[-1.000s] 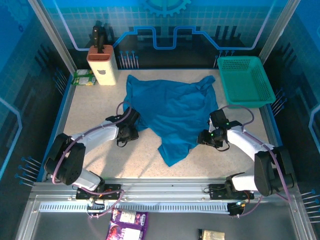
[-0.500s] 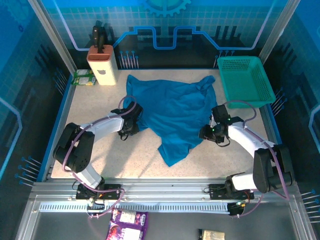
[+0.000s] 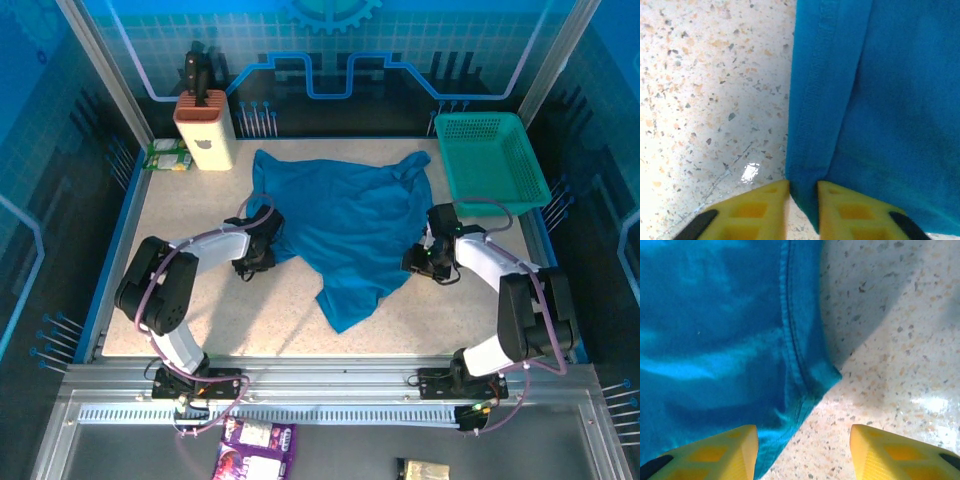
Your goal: Fold the inside-out t-shirt
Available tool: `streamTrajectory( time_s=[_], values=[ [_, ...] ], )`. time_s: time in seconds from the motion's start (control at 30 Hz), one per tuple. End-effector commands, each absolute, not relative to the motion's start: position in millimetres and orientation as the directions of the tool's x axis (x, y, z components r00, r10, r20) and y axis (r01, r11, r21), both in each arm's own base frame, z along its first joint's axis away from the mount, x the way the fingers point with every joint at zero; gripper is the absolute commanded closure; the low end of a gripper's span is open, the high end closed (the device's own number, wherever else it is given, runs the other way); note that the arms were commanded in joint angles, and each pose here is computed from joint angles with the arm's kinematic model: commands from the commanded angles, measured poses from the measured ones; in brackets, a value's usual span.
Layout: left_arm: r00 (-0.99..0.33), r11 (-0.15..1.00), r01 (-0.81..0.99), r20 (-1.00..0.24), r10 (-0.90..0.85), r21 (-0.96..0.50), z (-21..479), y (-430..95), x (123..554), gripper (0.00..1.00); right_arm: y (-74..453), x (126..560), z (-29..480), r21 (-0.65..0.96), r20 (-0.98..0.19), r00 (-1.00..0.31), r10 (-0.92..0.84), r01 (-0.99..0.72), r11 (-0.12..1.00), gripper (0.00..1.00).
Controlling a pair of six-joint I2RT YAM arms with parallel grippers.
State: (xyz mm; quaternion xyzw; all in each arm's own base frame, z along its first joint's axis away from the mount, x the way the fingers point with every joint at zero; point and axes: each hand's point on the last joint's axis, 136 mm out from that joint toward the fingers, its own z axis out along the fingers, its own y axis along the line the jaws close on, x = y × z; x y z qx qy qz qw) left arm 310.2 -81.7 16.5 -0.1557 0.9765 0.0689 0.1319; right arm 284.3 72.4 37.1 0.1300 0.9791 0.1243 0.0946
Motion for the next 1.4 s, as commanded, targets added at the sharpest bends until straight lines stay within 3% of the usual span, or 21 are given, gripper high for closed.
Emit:
streamTrajectory(
  time_s=[0.0, 0.1, 0.17, 0.3, 0.33, 0.53, 0.7, 0.73, 0.8, 0.87, 1.0, 1.17, 1.37],
  values=[
    [-0.918, 0.946, -0.313, -0.279, -0.280, 0.080, 16, -84, 318, 0.88, 74, 300, 36, 0.305, -0.161, -0.946, 0.280, 0.222, 0.926, 0.49],
    [-0.918, 0.949, -0.308, -0.283, -0.276, 0.073, 17, -85, 319, 1.00, 79, 307, 31, 0.334, -0.150, -0.947, 0.285, 0.223, 0.916, 0.53],
    [-0.913, 0.949, -0.310, -0.296, -0.279, 0.060, 23, -84, 320, 1.00, 80, 312, 28, 0.346, -0.150, -0.944, 0.294, 0.229, 0.910, 0.61],
    [-0.882, 0.949, -0.317, -0.371, -0.291, 0.008, 59, -78, 325, 1.00, 63, 332, 53, 0.322, -0.217, -0.925, 0.312, 0.234, 0.917, 0.99],
    [-0.869, 0.946, -0.324, -0.393, -0.301, -0.008, 71, -73, 326, 1.00, 55, 336, 62, 0.310, -0.238, -0.918, 0.318, 0.238, 0.920, 1.00],
    [-0.784, 0.918, -0.373, -0.484, -0.389, -0.133, 130, -33, 333, 1.00, -6, 365, 114, 0.264, -0.342, -0.858, 0.383, 0.303, 0.916, 1.00],
    [-0.809, 0.905, -0.369, -0.405, -0.426, -0.213, 116, -24, 339, 1.00, -15, 381, 127, 0.256, -0.341, -0.858, 0.384, 0.308, 0.916, 0.99],
    [-0.817, 0.903, -0.371, -0.386, -0.428, -0.215, 110, -24, 339, 1.00, -13, 380, 130, 0.255, -0.344, -0.859, 0.379, 0.303, 0.918, 0.92],
    [-0.827, 0.898, -0.378, -0.354, -0.437, -0.225, 99, -24, 340, 1.00, -5, 369, 140, 0.227, -0.357, -0.864, 0.354, 0.287, 0.931, 0.71],
    [-0.828, 0.892, -0.386, -0.337, -0.448, -0.236, 91, -24, 341, 1.00, 6, 352, 150, 0.189, -0.373, -0.873, 0.314, 0.260, 0.947, 0.63],
    [-0.831, 0.891, -0.390, -0.328, -0.449, -0.232, 85, -20, 343, 1.00, 37, 303, 144, 0.148, -0.348, -0.907, 0.235, 0.195, 0.970, 0.61],
    [-0.825, 0.889, -0.398, -0.336, -0.455, -0.226, 88, -10, 346, 1.00, 86, 246, 98, 0.152, -0.234, -0.958, 0.165, 0.132, 0.980, 0.60],
    [-0.817, 0.880, -0.405, -0.335, -0.470, -0.248, 90, -10, 347, 1.00, 123, 235, 55, 0.159, -0.157, -0.980, 0.126, 0.101, 0.982, 0.59]
  ],
)
